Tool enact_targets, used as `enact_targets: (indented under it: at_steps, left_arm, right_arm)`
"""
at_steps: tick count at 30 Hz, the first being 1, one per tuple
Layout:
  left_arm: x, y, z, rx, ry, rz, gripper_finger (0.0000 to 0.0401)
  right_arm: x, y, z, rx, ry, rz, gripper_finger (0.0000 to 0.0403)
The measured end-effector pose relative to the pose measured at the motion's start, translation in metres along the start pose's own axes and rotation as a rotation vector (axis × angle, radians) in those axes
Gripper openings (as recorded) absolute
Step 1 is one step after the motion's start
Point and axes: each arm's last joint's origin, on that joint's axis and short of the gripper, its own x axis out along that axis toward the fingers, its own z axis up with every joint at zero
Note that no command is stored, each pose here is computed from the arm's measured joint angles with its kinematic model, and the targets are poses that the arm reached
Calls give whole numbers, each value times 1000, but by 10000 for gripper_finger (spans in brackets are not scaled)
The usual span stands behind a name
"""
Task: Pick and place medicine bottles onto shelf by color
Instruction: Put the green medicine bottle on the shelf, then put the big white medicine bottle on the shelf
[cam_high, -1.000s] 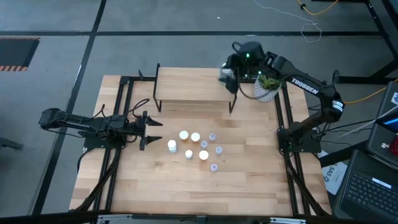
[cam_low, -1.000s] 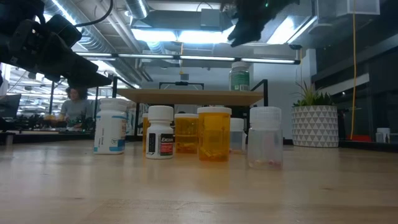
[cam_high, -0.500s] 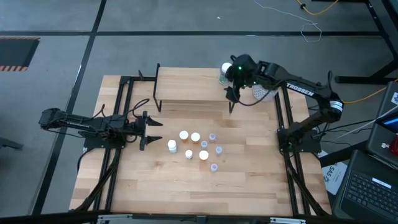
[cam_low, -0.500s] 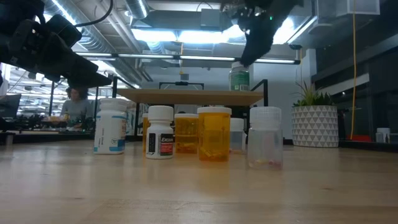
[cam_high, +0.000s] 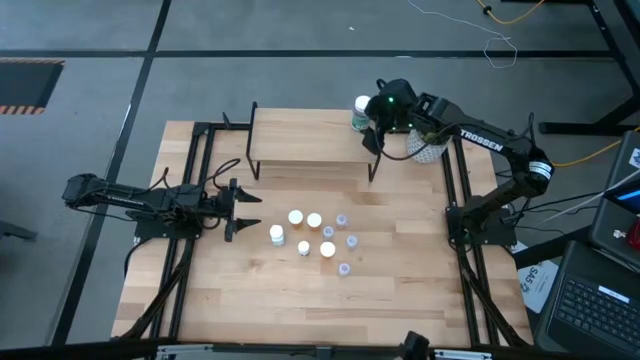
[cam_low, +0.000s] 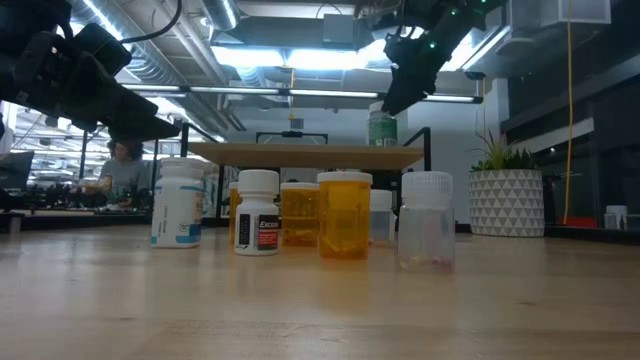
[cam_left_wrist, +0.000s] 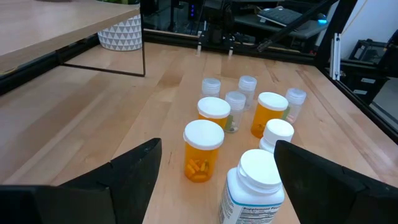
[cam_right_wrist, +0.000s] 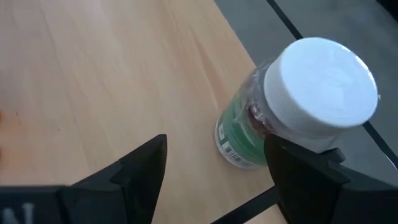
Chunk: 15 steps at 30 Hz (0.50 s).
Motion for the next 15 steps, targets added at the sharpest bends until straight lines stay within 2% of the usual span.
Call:
enact_targets:
  at_steps: [7, 11, 15]
  left_arm:
    - [0, 0, 0, 0, 0, 0, 308]
    - [0, 0, 0, 0, 0, 0, 308]
    - [0, 0, 0, 0, 0, 0, 308]
  right_arm:
    - [0, 2, 0, 39, -1, 19, 270]
    - [-3, 24, 1, 62, 6, 184, 270]
    - [-7, 65, 3, 0, 16, 349, 270]
